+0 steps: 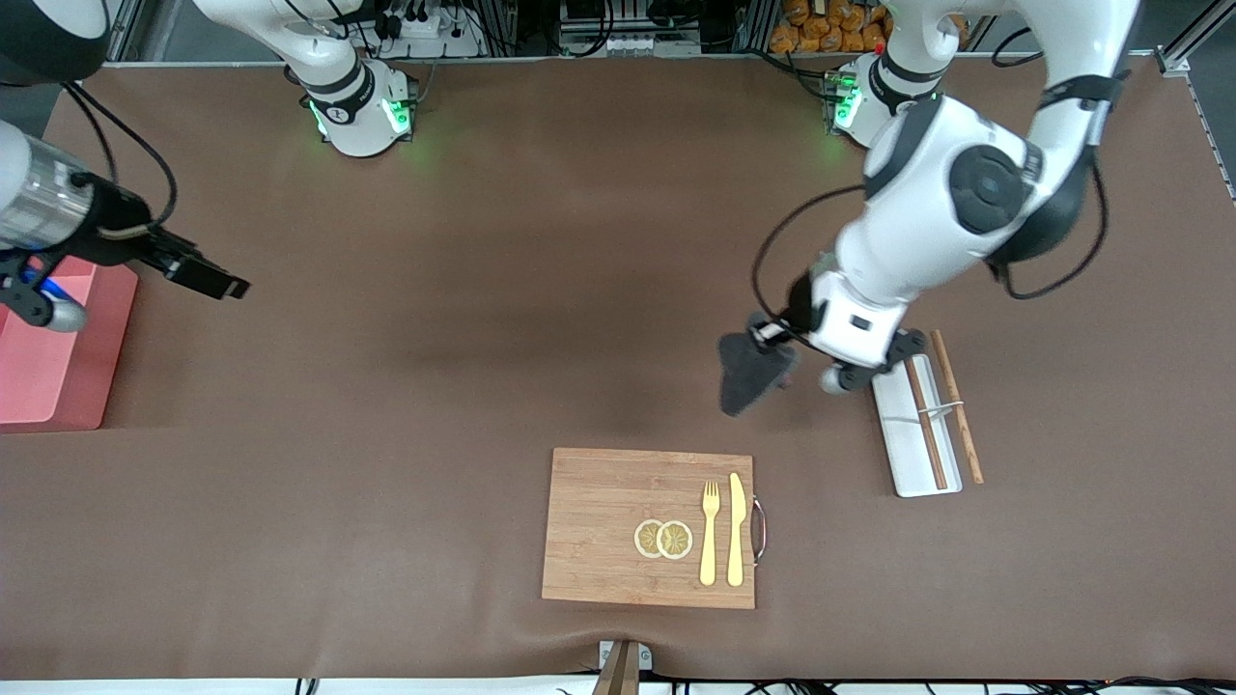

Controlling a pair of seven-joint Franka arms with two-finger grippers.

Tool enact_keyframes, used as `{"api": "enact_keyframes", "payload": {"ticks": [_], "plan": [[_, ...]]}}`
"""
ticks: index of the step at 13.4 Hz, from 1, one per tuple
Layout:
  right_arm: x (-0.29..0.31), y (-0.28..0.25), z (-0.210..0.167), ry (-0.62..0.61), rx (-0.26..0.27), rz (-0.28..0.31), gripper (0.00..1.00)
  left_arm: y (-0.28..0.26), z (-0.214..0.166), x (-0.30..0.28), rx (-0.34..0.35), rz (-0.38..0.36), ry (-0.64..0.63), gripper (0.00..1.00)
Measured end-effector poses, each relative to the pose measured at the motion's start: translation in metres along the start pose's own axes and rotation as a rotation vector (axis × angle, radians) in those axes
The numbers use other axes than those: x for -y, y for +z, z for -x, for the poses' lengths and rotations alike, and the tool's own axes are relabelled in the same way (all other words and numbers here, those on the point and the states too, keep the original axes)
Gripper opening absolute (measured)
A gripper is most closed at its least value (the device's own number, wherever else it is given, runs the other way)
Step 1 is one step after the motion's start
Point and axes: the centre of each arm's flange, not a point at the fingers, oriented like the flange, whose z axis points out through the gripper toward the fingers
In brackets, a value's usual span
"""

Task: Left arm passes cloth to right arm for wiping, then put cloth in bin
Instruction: 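Carry the cloth toward the right gripper while the right gripper approaches, then grasp the cloth with the right gripper beside the left gripper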

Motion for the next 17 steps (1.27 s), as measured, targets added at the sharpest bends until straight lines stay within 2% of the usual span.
{"api": "enact_keyframes", "payload": {"ticks": [2,4,7,10,12,14,17], "plan": [[0.015,0.014,0.002,0.116,0.098,-0.056,1.0,0.011,0.035,-0.029,0.032,0.019,-0.045,0.07],[0.031,0.032,0.003,0.202,0.171,-0.076,1.0,0.02,0.054,-0.06,0.049,0.063,-0.115,0.07],[0.073,0.065,0.013,0.313,0.236,-0.116,1.0,0.033,0.07,-0.095,0.052,0.176,-0.201,0.07],[0.125,0.115,0.03,0.385,0.281,-0.151,1.0,0.04,0.107,-0.125,0.081,0.298,-0.31,0.07],[0.15,0.148,0.039,0.408,0.304,-0.153,1.0,0.037,0.126,-0.136,0.147,0.337,-0.374,0.07],[0.16,0.168,0.038,0.44,0.354,-0.166,1.0,0.033,0.132,-0.14,0.212,0.369,-0.436,0.07],[0.166,0.177,0.036,0.467,0.393,-0.19,1.0,0.034,0.127,-0.14,0.254,0.389,-0.488,0.07]]}}
